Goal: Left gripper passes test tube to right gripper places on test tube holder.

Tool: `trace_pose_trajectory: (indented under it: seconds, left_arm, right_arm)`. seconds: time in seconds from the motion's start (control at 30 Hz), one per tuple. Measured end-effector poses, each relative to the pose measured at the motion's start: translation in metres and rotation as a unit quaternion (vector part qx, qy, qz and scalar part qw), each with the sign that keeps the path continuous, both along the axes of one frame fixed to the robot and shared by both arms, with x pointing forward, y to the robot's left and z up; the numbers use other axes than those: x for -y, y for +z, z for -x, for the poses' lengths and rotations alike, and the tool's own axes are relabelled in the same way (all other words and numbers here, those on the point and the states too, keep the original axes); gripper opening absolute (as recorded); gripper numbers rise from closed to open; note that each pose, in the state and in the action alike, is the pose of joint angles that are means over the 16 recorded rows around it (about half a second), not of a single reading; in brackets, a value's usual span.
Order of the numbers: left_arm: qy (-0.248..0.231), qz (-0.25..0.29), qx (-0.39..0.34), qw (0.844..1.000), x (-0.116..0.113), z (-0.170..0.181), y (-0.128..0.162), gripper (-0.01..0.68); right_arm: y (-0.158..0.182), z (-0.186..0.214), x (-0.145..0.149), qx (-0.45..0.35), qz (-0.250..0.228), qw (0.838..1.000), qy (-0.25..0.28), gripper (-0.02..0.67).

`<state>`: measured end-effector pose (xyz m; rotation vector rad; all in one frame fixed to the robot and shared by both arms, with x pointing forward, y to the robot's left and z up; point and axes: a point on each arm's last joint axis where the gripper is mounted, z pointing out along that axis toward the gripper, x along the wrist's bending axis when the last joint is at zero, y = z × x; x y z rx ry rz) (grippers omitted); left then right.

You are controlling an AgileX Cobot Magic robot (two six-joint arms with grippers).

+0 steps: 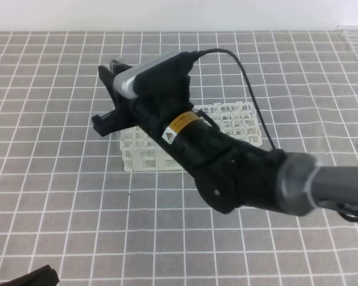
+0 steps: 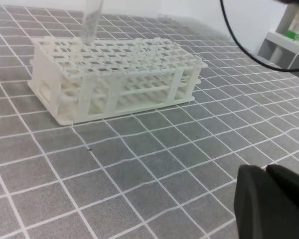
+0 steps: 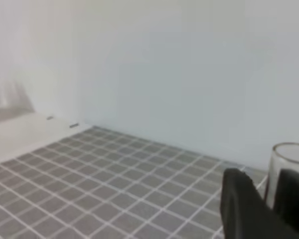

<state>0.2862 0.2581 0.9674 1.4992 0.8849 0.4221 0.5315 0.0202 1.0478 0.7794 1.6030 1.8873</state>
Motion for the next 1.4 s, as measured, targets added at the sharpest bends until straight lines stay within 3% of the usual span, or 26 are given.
trace_pose_trajectory:
  seconds: [1.4]
  left_arm:
    - [0.000, -0.001, 0.002, 1.000, 0.000, 0.000, 0.001, -0.001]
  right_arm:
    - [-0.025, -0.021, -0.010, 0.003, 0.058, 0.998, -0.017, 0.090]
